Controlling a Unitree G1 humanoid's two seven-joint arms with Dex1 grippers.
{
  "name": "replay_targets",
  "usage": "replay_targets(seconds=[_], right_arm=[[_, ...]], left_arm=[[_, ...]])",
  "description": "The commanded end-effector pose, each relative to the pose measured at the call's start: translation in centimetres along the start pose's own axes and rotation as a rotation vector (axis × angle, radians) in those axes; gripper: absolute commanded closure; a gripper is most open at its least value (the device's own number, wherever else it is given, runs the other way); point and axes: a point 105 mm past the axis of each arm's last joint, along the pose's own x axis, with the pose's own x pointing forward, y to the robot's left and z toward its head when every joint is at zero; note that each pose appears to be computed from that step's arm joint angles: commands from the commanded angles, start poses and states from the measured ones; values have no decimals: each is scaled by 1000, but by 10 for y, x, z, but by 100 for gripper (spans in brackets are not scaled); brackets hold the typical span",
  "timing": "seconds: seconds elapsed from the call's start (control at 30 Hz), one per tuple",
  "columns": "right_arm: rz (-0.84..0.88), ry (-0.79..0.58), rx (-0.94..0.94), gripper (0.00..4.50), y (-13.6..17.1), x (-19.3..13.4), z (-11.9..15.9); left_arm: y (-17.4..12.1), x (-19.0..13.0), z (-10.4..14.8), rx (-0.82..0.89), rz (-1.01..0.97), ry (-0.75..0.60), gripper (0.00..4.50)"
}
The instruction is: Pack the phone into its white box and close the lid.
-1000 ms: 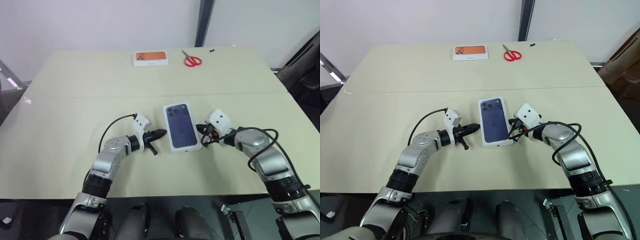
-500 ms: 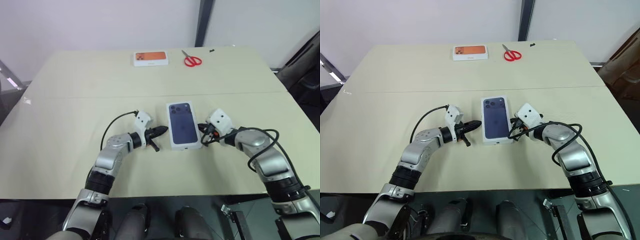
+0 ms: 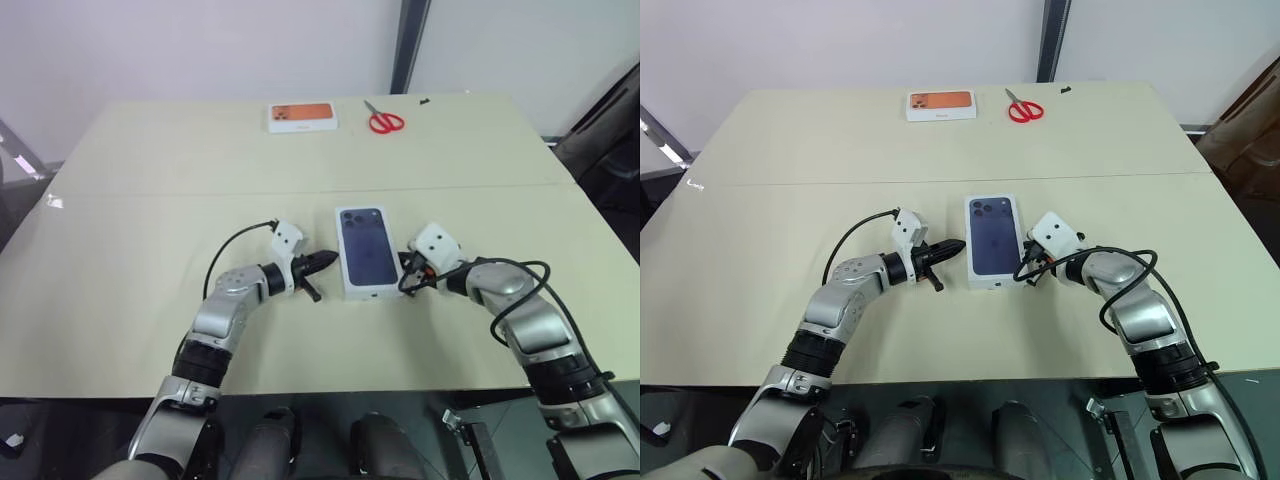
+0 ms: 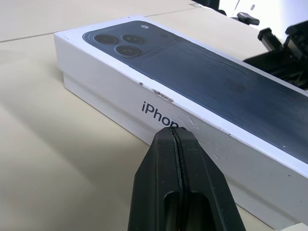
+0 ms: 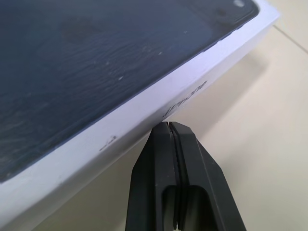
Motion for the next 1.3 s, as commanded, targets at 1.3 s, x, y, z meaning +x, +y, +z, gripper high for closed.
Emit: replay_targets(seconds=[1.3], right_arm=[[260,20,-198,447,39,-19,3]], left_arm=[[2,39,-15,119,-31,211,450]])
